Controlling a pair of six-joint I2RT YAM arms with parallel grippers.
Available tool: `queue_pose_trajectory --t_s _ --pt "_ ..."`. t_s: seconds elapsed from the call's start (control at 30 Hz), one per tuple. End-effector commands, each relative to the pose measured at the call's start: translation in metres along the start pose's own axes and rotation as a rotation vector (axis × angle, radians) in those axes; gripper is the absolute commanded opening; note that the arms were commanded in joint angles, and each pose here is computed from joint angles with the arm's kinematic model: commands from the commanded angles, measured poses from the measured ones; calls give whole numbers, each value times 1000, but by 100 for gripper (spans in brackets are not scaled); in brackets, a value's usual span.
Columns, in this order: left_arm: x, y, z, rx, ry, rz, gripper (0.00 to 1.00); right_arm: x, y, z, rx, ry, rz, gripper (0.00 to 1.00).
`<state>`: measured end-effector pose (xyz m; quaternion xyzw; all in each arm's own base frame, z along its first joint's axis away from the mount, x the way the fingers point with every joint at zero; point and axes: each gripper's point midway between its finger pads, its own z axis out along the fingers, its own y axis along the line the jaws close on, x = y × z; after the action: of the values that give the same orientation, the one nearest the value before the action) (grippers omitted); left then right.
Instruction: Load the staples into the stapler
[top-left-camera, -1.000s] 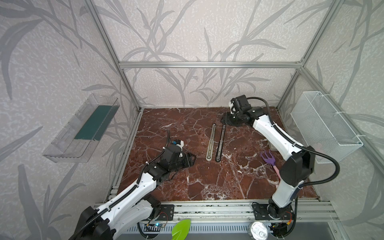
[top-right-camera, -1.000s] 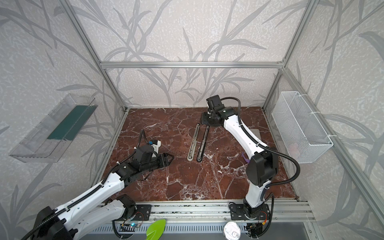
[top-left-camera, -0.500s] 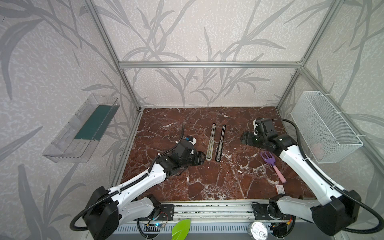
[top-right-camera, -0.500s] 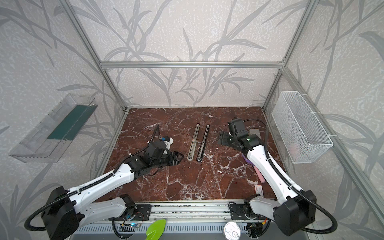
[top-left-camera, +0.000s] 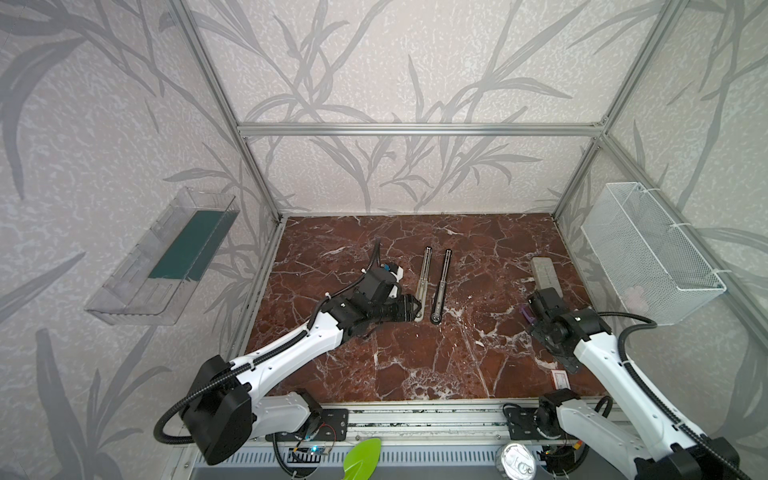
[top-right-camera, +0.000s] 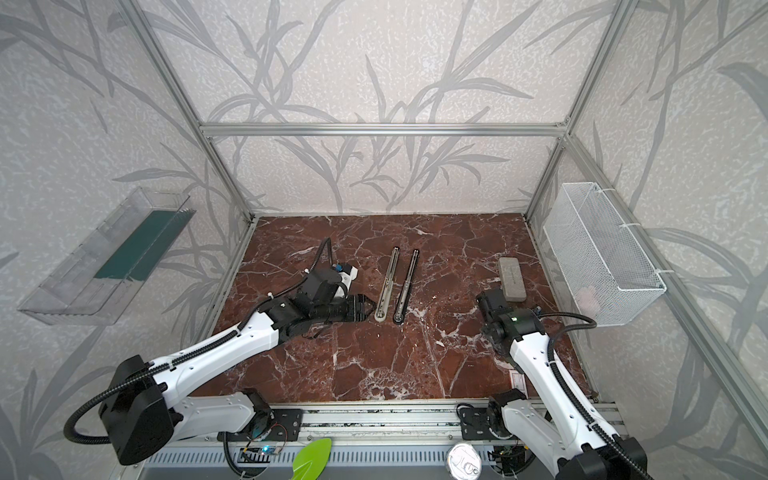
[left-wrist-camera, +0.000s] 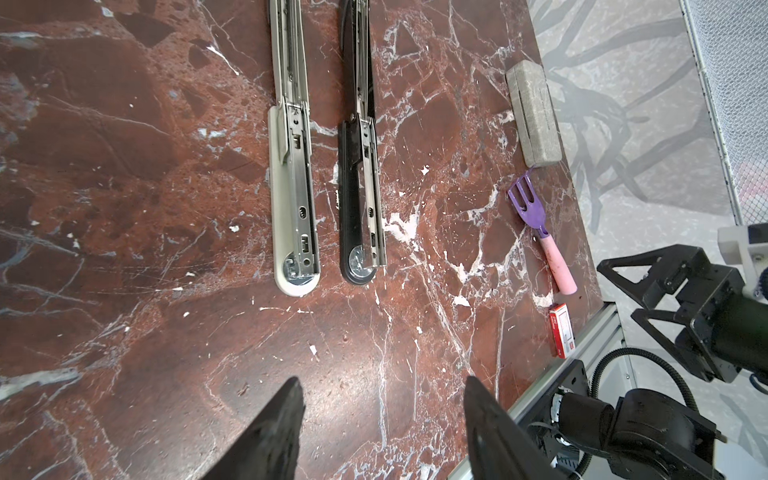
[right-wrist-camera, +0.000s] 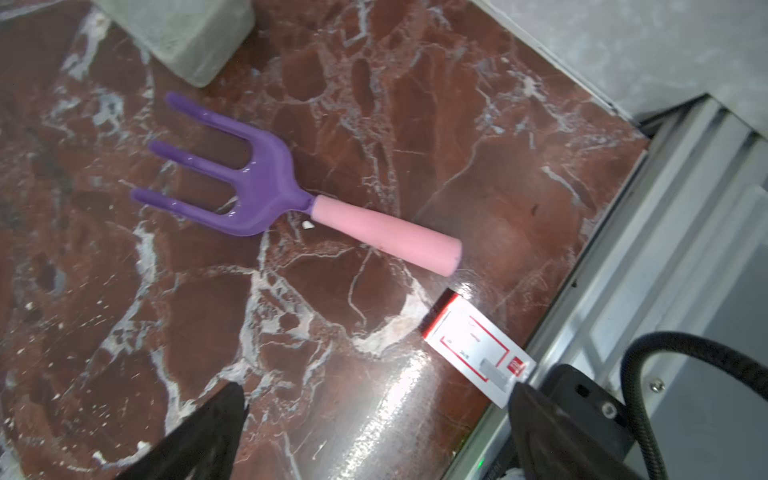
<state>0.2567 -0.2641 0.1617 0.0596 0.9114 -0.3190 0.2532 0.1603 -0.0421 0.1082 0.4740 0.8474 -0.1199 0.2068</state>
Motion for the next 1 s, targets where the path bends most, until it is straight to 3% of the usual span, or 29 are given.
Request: queue_pose_trajectory --t_s 0.0,0.2,0.4,0.73,0.97 --pt "8 -1 6 -5 60 8 62 12 -35 14 105 -12 90 99" --pt "10 -9 10 -19 86 27 62 25 -45 36 71 -18 128 99" --pt "10 -18 12 -52 107 51 61 33 -30 56 -65 6 149 99" --pt "10 -28 13 -83 106 74 61 59 -18 80 -135 145 259 99" --pt "13 -24 12 -97 102 78 61 66 3 81 -245 200 249 99"
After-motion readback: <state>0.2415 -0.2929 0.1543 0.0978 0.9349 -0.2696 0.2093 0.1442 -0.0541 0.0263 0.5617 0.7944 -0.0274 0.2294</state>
